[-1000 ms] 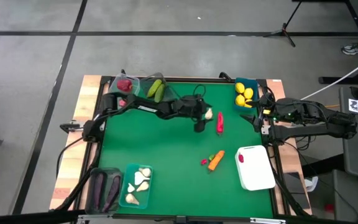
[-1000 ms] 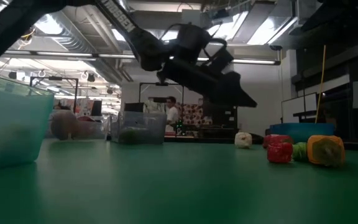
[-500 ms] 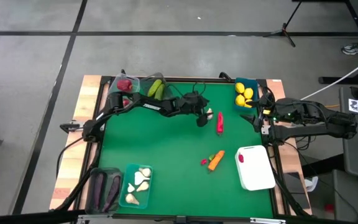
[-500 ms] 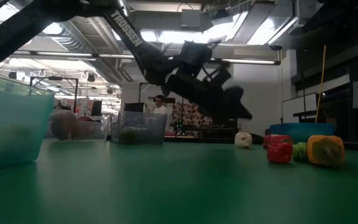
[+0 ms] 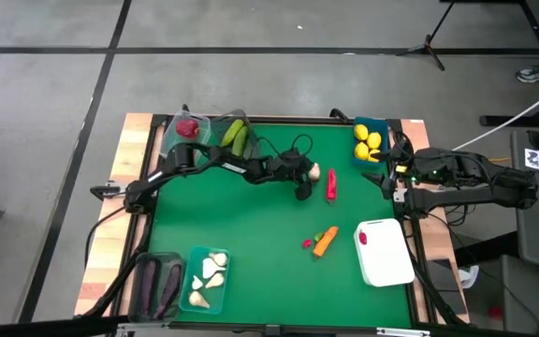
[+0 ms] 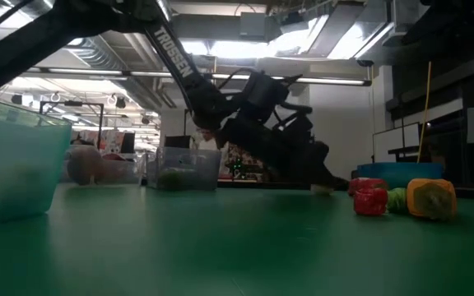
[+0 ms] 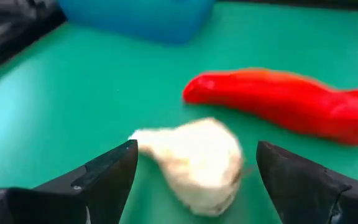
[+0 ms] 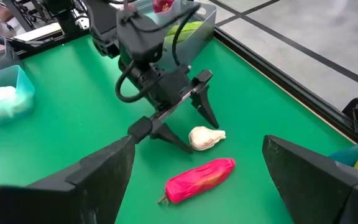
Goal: Sort produce into baskets
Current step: Put the garlic into the green bin
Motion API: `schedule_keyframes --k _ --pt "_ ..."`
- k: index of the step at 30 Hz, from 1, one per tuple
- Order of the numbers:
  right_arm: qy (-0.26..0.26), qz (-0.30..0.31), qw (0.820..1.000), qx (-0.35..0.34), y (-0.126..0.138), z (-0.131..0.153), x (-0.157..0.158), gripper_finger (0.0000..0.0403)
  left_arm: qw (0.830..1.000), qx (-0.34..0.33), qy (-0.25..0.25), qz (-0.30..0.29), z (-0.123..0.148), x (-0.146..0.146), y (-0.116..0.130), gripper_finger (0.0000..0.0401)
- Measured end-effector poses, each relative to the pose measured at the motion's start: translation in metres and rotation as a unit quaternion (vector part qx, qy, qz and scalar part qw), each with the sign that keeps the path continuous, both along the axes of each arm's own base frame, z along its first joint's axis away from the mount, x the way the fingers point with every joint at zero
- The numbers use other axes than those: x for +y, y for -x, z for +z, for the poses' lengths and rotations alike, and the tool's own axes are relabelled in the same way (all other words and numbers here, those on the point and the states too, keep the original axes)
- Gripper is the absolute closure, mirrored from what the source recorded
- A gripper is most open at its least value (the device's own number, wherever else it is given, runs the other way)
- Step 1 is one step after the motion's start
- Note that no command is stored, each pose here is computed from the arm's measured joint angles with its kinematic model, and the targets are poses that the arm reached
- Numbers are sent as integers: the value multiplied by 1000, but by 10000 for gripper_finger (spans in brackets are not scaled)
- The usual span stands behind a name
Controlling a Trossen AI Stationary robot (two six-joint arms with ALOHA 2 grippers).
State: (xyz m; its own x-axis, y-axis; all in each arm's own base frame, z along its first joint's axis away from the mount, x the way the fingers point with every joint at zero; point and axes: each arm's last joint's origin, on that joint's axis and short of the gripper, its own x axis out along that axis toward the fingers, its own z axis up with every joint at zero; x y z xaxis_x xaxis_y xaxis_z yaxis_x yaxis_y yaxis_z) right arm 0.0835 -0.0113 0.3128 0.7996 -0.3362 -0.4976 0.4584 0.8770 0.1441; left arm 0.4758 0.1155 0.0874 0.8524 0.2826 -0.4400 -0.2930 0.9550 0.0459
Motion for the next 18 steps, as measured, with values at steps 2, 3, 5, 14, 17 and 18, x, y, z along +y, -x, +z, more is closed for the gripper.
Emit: schedule_keyframes --k 2,3,5,14,17,18 --pt "0 0 1000 0 0 0 0 52 1000 4 7 17 -6 1 1 77" --pt "0 0 1000 0 0 0 0 52 1000 9 12 25 -10 2 1 77" --pt "-1 0 1000 0 0 0 0 52 1000 9 14 27 -11 2 1 77" --pt "-1 -1 1000 0 0 0 0 52 999 6 17 27 -11 -1 0 114" --pt "-2 -1 1000 0 0 0 0 52 999 3 25 30 -11 -3 0 129" --pt "-2 -1 1000 0 0 0 0 52 999 2 27 30 -11 -4 0 134"
